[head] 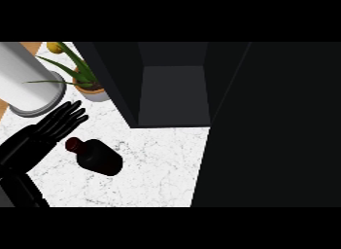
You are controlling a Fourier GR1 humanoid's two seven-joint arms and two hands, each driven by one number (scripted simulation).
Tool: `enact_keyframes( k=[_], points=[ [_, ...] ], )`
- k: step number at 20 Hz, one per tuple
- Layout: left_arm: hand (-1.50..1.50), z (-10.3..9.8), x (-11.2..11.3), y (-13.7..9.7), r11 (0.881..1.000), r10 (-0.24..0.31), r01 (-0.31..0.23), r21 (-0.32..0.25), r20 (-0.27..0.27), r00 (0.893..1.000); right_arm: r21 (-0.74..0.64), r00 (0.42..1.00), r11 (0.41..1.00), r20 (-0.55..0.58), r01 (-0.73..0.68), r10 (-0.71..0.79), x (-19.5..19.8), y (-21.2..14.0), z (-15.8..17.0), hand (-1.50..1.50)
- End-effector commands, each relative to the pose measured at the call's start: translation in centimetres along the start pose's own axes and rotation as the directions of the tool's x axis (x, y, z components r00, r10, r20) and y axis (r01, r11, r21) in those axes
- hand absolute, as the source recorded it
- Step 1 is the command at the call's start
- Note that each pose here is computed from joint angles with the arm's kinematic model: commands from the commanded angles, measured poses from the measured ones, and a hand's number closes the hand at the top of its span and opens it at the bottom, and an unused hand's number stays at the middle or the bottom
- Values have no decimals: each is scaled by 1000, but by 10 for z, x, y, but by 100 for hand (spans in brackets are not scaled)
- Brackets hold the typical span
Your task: Pick up the wine, place it into the cabinet and close the cabinet
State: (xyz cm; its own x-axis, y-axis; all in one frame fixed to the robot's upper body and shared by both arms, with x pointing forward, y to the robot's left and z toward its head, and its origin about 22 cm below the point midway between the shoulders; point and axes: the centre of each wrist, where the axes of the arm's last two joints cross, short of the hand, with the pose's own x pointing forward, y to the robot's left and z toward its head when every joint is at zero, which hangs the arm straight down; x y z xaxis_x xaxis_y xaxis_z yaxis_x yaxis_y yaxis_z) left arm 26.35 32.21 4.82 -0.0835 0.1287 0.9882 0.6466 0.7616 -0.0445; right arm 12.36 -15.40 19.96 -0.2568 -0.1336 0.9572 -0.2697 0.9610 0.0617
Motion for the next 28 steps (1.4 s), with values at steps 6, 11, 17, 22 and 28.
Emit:
enact_keyframes(
  k=[6,11,17,22,28],
  points=[
    [-150,9,-43,12,1000,-18,17,-18,-58,998,-34,992,998,109,-57,60,21,-3,29,-150],
    [-150,-6,-66,22,1000,-15,16,10,-87,996,-29,996,999,86,-37,40,22,0,33,-150],
    [-150,-3,-87,14,999,-26,27,17,-78,997,-49,993,998,106,-44,49,21,1,27,-150],
    [-150,11,-100,35,999,-14,18,44,-105,994,-16,993,999,107,-41,42,24,4,34,-150],
    [-150,-1,-131,16,995,95,-97,-4,-144,985,-14,993,998,101,-56,57,21,1,29,-150]
  ],
)
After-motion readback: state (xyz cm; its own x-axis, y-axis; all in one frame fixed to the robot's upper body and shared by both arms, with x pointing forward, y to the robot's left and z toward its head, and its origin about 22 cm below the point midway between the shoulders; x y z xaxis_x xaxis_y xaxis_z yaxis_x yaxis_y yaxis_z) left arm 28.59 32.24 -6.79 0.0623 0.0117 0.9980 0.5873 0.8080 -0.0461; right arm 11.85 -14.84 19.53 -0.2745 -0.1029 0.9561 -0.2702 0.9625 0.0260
